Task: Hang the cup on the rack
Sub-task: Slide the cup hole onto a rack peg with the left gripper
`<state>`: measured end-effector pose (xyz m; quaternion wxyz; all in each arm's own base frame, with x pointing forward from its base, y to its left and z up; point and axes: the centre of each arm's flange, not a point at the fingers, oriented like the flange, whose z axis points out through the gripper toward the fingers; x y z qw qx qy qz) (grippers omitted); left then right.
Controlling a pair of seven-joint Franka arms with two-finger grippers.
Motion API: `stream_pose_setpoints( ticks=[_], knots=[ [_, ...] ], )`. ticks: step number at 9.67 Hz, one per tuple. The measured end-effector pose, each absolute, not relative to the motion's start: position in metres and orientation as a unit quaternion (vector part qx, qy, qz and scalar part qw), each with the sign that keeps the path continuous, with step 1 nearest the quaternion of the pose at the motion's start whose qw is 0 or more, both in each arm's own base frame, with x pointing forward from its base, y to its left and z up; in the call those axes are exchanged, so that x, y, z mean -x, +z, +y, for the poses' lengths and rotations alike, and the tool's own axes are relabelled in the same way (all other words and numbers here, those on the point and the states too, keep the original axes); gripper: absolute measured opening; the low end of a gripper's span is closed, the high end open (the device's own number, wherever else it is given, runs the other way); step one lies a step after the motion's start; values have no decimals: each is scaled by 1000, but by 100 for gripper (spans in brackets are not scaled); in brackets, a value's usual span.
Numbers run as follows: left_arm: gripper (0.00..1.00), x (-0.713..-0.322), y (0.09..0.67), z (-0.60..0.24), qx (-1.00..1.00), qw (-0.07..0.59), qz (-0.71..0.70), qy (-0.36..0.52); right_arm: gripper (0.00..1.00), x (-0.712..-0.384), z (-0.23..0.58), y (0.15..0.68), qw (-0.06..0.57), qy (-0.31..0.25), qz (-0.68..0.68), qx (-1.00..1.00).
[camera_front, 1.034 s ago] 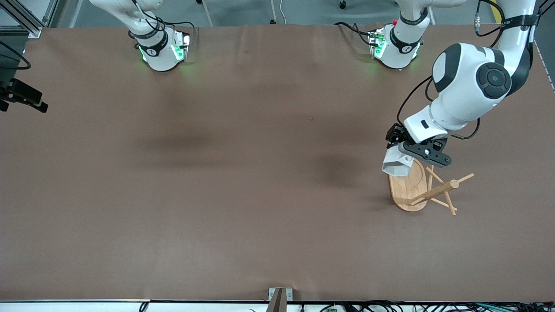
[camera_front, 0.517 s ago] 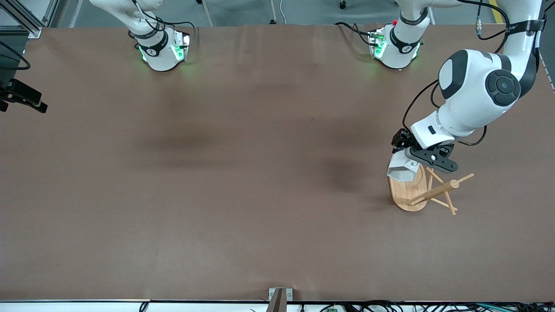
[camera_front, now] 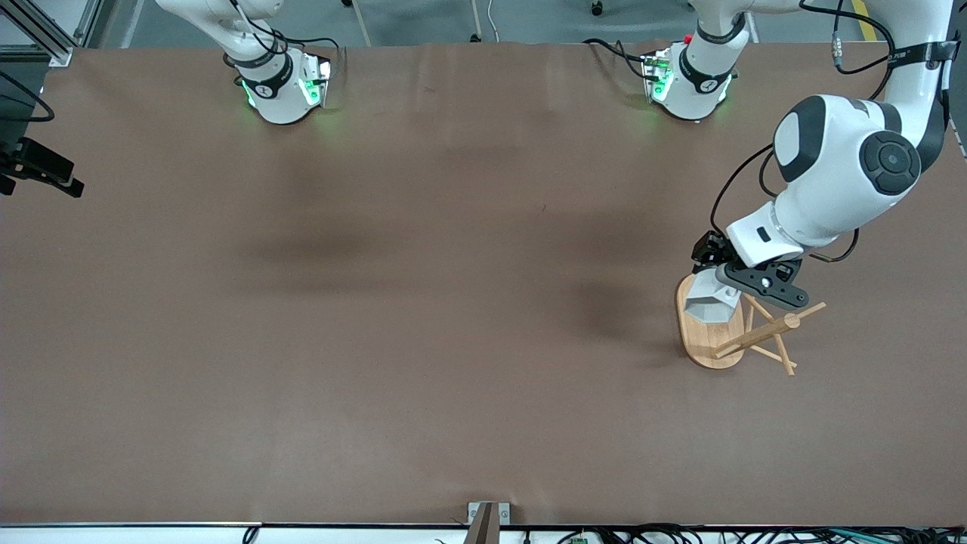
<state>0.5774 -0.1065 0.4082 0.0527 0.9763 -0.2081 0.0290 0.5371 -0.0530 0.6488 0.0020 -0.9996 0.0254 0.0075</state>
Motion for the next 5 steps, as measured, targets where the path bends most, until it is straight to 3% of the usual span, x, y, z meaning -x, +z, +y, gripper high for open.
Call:
stream_pose_setpoints(
  ticks=[5],
  knots=[
    [77, -582, 405, -92, -976, 51, -211, 28, 100, -537, -52, 649, 2, 7, 24, 1000]
  ],
)
